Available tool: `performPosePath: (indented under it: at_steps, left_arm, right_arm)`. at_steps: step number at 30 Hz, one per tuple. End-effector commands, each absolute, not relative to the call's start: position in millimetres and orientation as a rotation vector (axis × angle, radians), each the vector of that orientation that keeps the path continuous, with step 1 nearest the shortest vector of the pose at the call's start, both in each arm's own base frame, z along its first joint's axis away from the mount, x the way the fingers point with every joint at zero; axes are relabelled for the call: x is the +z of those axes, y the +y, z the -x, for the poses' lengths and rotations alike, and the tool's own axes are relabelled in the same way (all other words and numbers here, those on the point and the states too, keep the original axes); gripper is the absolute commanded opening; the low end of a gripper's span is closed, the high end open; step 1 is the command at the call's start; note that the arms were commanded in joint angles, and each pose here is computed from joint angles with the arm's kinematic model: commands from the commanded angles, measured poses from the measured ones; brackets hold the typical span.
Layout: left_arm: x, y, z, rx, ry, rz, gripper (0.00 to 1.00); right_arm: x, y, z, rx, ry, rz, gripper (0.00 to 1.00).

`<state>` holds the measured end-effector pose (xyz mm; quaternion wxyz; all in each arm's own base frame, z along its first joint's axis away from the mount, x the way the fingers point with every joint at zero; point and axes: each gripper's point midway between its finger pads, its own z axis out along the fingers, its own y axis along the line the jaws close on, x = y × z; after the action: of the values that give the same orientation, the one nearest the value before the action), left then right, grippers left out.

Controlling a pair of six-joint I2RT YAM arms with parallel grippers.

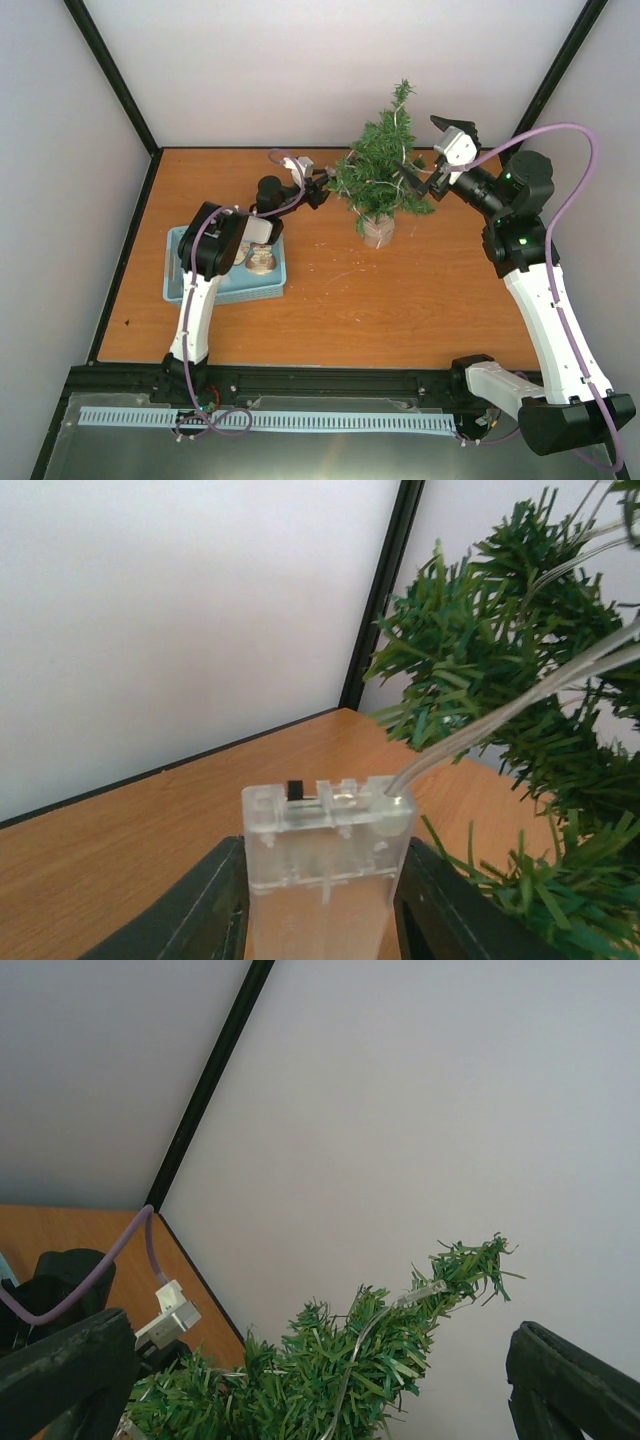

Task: Decorate the small christmas tree
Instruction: Wrap the decoration item around the Christmas tree.

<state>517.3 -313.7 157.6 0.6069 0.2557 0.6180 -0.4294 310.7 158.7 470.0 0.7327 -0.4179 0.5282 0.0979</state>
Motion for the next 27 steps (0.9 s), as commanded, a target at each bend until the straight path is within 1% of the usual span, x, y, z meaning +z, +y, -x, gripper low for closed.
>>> performPosePath:
  at_steps: [1,6,14,21,27]
  left_arm:
    - [165,-317,-507,-1.045,1.374,-0.599,0.41]
    - [170,-318,-501,-1.062,1.376,-0.592,0.5]
    - [188,-317,-488,-1.063,1.347,-0.604,0.58]
    - [197,-314,-476,-1.074,1.344,-0.576,0.63]
    - [200,-304,-485,-1.021,1.401,-0.492,0.65]
  right_arm:
    - [482,157,-303,0.206,1.117,0.91,1.0]
    - [481,158,-304,0.214,1.118,0.91,1.0]
    - [484,156,-302,0.205,1.109,0.907,1.0]
    - [486,156,-300,0.199,1.104,0.906,1.0]
    - [487,155,-296,0.203,1.103,0.901,1.0]
